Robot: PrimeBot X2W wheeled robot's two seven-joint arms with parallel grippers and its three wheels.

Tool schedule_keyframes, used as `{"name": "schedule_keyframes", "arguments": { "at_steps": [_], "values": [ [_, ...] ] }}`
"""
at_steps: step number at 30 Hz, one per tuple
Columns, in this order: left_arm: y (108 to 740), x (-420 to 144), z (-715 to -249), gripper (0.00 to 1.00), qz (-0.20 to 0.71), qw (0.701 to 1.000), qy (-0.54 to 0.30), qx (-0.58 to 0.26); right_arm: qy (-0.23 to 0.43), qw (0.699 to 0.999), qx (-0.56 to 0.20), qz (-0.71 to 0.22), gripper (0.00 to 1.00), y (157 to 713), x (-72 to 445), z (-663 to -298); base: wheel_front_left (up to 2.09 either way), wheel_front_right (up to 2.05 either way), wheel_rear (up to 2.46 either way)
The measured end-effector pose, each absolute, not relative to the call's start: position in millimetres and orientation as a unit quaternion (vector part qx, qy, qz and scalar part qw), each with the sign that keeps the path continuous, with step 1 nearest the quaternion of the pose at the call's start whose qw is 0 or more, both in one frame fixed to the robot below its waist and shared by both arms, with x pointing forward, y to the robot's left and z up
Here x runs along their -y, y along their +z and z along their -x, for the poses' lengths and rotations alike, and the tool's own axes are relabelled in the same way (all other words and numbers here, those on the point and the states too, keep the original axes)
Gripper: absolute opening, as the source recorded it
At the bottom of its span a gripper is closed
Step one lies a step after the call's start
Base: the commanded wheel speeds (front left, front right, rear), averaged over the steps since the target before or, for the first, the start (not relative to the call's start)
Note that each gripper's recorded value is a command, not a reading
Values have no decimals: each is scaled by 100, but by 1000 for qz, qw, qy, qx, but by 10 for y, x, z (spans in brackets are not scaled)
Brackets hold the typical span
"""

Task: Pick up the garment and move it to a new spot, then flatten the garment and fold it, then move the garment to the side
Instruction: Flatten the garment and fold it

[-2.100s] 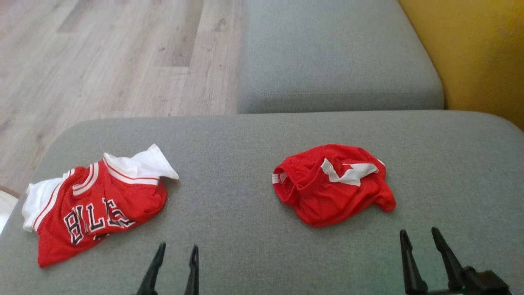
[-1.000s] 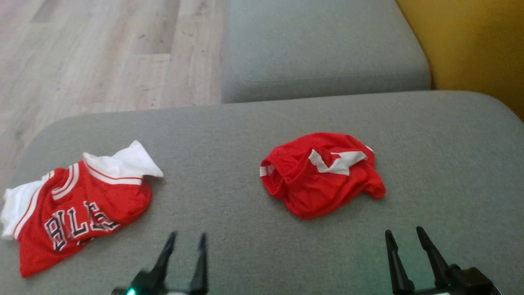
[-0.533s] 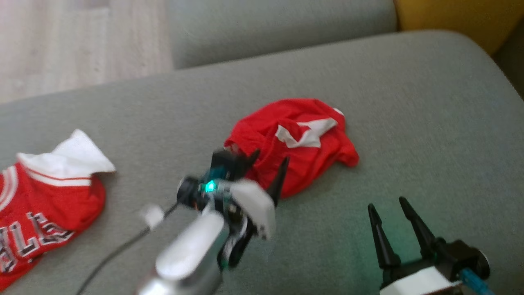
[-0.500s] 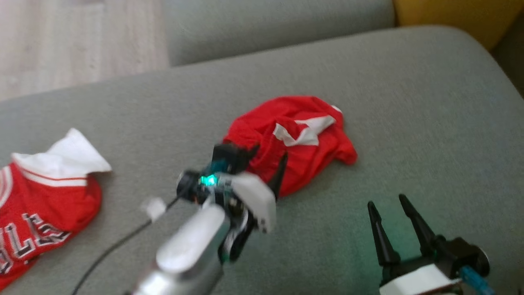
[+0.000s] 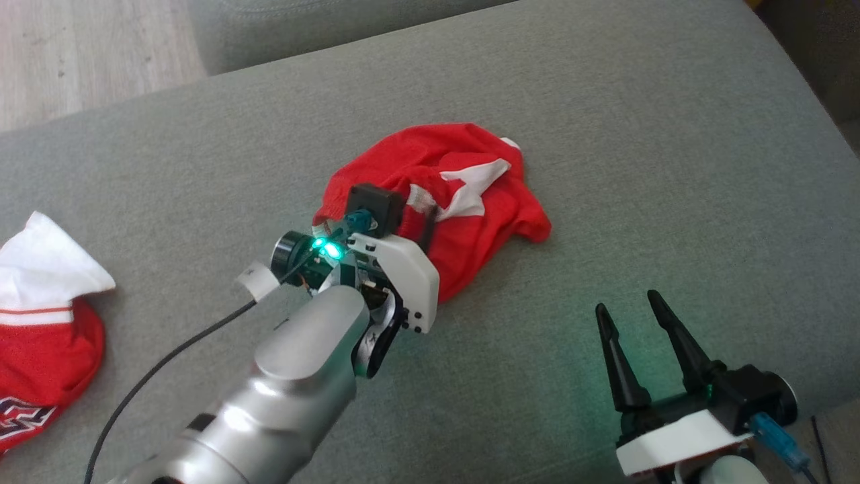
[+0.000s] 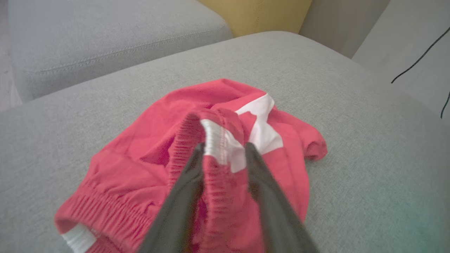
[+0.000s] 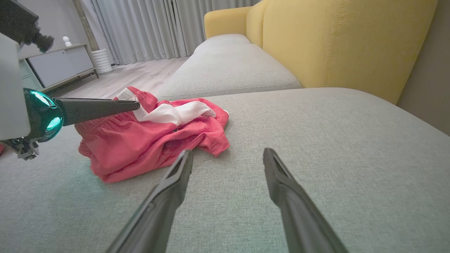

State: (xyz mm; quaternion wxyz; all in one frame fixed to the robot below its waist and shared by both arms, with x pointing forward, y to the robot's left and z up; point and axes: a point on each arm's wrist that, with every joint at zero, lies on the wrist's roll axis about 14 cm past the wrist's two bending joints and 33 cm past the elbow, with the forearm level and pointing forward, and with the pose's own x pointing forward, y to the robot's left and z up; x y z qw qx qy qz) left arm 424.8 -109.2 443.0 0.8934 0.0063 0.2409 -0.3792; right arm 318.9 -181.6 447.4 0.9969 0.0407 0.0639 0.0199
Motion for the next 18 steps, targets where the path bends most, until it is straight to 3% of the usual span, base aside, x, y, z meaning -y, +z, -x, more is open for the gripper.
{"name": "schedule_keyframes", "arguments": {
  "at_steps": [9,18],
  "values": [
    [4908,1498,-4194,0,27,875,-449,-178,2,998,-45,-46,100,4584,1911,-3144,0,0,0],
    [6450,2095,-4315,0,106,826,-552,-39,-4,998,-37,-55,100,4640,1924,-3148,0,0,0]
  ]
}}
